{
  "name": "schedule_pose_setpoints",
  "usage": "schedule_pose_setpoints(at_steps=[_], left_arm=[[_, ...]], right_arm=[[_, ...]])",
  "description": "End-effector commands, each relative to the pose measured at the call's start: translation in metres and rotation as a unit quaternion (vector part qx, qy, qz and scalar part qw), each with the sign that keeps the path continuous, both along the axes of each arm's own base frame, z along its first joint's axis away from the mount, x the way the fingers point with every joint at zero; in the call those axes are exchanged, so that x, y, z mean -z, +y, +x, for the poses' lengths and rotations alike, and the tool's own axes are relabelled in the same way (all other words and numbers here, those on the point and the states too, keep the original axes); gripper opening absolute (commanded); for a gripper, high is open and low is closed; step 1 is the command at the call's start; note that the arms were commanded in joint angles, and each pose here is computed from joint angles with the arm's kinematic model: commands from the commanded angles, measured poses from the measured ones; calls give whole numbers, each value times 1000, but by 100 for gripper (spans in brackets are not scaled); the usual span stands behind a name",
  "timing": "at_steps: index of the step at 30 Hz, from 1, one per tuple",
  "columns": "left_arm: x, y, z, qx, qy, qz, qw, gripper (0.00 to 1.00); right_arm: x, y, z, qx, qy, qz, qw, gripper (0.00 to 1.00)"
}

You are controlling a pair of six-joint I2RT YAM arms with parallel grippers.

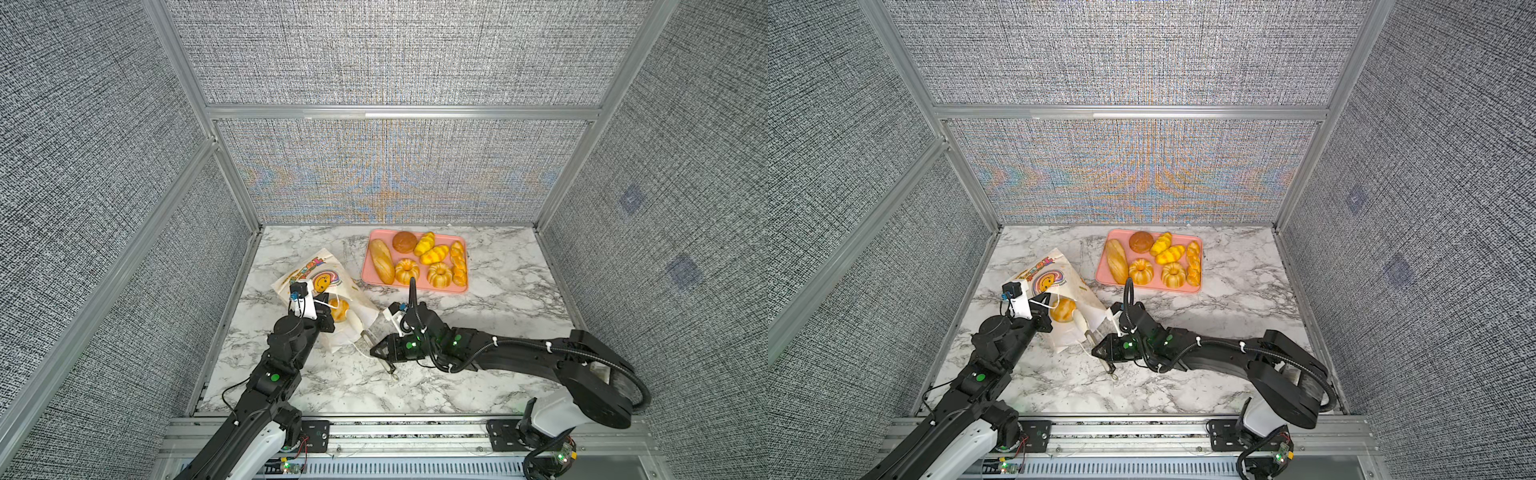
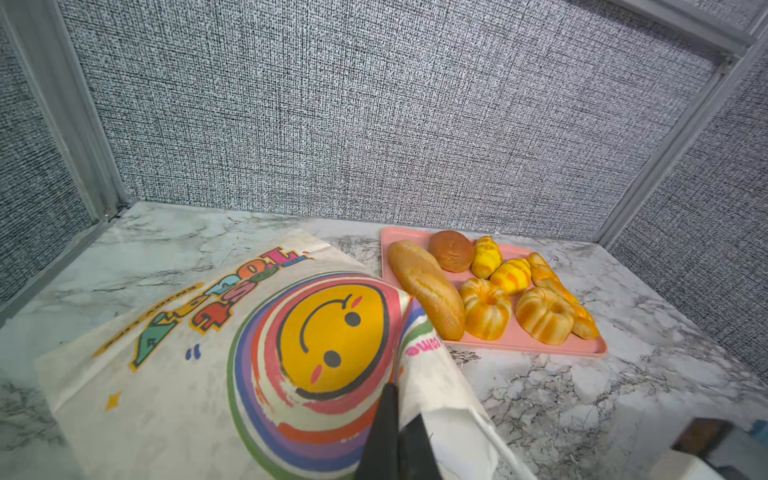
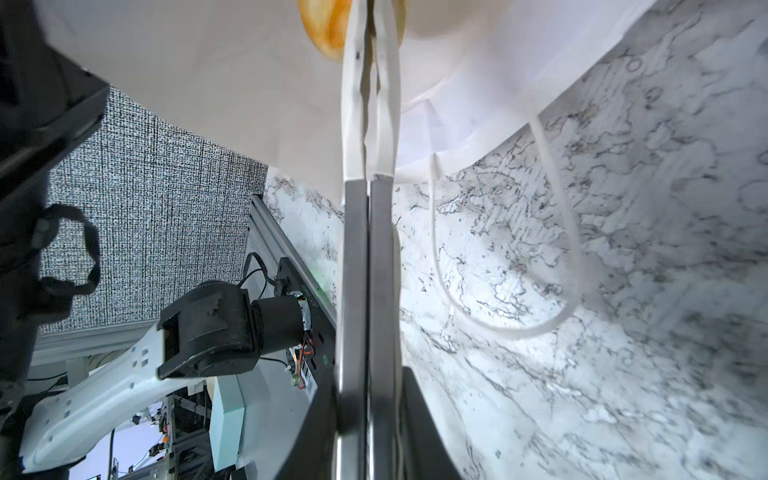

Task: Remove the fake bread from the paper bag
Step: 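Pull the second yellow ring bun out of the bag with the tongs, then carry the ring bun onto the tray while the left gripper lifts the bag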

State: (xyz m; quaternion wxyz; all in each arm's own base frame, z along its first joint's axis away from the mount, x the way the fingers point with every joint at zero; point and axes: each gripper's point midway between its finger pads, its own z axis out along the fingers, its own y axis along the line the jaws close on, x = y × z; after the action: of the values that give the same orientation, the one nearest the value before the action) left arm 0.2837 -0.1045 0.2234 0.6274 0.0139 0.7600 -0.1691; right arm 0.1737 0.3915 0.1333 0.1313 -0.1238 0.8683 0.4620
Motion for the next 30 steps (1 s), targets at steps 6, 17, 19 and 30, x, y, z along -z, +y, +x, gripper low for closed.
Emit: schedule_pose_setpoints(at_steps=[6,17,19,30], left_arm=[[-15,22,19,-89,9,-13,996,0],[-22,17,50,-121,41,-15,992,0],[-26,19,54,-131,43,-14,990,0],[-81,16,89,-157,95,31,983,0]], right_arm=[[-16,-25,-13,-17,-25,-28,999,0],[-60,-64,-22,1,-46,-8,999,0],[-73,-78,-16,18,-56,-2,998,0],[-143,-168,53,115,-104,6,988,0]])
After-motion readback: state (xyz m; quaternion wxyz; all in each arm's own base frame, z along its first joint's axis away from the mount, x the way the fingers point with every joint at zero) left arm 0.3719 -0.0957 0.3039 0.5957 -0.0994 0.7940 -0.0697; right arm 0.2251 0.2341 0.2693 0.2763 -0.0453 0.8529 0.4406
